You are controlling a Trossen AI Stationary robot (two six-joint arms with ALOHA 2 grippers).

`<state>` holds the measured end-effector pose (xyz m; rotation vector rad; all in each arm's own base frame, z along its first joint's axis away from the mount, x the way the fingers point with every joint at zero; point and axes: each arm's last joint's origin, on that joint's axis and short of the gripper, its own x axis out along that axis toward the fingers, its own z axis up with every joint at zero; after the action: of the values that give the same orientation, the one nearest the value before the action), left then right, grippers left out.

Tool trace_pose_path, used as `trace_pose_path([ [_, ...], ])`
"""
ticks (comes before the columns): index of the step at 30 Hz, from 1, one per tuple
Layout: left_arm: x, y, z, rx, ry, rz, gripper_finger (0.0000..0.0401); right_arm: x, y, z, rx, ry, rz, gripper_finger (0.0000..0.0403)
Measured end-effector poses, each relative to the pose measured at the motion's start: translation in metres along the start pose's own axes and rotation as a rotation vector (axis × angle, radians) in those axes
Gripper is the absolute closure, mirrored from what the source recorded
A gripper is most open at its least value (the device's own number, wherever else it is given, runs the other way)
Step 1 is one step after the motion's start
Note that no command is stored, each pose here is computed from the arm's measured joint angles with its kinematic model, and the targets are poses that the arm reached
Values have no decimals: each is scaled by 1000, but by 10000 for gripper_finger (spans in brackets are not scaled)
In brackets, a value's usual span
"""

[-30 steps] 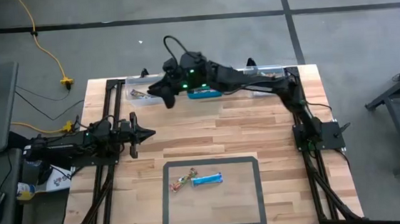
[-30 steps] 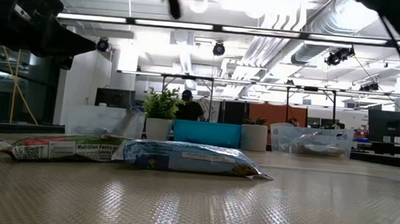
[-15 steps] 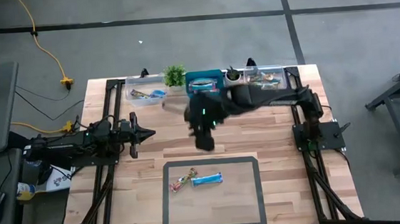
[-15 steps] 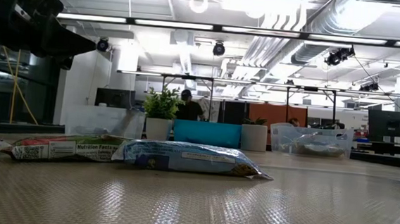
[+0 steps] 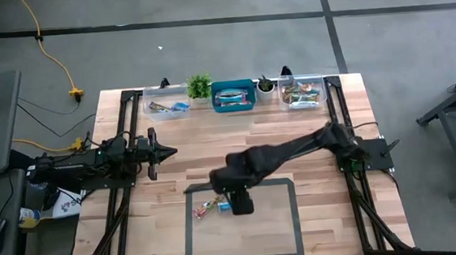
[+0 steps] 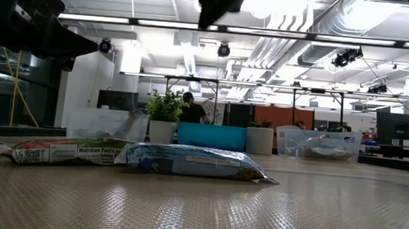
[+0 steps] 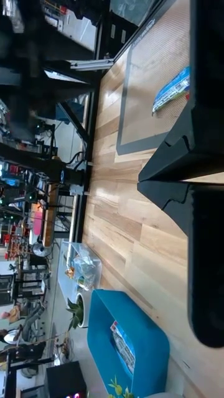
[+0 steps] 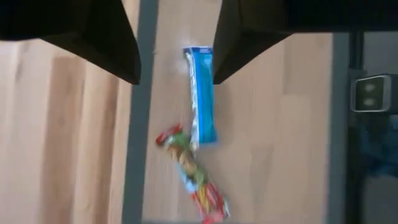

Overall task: Pick and place Granola Bars by type
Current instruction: Put the blue granola bar into the left transparent bin

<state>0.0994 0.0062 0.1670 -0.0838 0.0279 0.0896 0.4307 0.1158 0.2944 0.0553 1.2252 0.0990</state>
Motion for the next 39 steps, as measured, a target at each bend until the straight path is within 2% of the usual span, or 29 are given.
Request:
trace_pose_path([
  [7, 0, 0, 0, 0, 0, 0, 400, 47, 22, -7, -1, 102, -57, 181],
  [17, 0, 0, 0, 0, 0, 0, 400, 86, 41, -14, -80, 162, -91, 178],
  [27, 0, 0, 0, 0, 0, 1, 400, 117, 40, -14, -42, 158, -141, 178],
  [30, 0, 0, 0, 0, 0, 1, 400, 125, 40, -14, -31, 137, -128, 178],
  [35, 0, 0, 0, 0, 0, 0, 400, 141, 38, -23, 13, 181, -80, 178],
  [39, 0, 0, 0, 0, 0, 0, 400, 153, 37, -33, 11, 199, -85, 178],
])
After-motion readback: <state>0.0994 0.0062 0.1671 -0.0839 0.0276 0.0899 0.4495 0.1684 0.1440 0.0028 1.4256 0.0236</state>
